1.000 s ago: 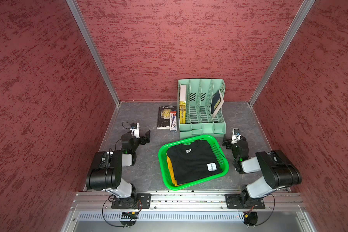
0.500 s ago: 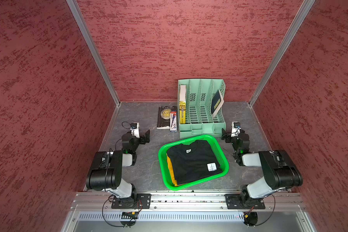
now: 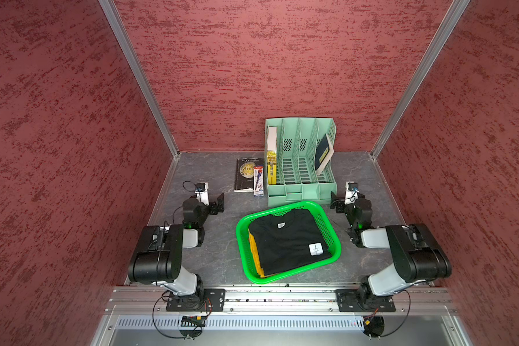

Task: Put the folded t-shirts into the basket
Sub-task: Reset both arms

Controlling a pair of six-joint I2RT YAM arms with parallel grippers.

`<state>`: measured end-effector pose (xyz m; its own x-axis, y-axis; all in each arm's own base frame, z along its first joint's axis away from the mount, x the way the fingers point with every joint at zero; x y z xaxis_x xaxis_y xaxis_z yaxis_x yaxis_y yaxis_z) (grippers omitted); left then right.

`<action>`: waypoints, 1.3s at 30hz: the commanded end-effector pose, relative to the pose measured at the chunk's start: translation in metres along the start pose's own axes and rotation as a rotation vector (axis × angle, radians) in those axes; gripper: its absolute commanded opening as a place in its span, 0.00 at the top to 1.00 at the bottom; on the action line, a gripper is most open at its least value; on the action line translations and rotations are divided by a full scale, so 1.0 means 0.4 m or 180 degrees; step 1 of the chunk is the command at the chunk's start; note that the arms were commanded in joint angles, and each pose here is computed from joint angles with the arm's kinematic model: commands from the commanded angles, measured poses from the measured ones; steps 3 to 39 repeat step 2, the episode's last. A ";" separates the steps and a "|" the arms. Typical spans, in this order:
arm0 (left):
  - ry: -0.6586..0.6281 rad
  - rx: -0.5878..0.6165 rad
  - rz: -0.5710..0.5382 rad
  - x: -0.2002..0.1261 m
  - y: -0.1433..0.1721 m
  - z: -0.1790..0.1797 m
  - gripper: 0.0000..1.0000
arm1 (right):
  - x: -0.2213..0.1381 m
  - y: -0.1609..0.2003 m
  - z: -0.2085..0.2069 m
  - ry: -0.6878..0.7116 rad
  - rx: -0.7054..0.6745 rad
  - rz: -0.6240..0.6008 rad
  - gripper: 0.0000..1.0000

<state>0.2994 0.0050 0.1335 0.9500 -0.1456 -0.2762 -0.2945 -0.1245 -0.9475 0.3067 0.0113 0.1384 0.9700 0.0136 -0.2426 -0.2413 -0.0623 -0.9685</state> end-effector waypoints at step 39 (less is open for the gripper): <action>-0.0020 0.0016 -0.0085 0.004 -0.019 -0.002 0.00 | -0.003 -0.005 -0.003 -0.0026 0.0036 -0.0018 0.02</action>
Point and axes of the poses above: each gripper's point midway between its finger pads, its own x axis out along the fingers, its own z axis along the line the jaws close on, y = z × x, the point moved 10 cm from there along -x, back along the fingers, and after that the axes turned 3 degrees about -x, right-handed, at the moved point
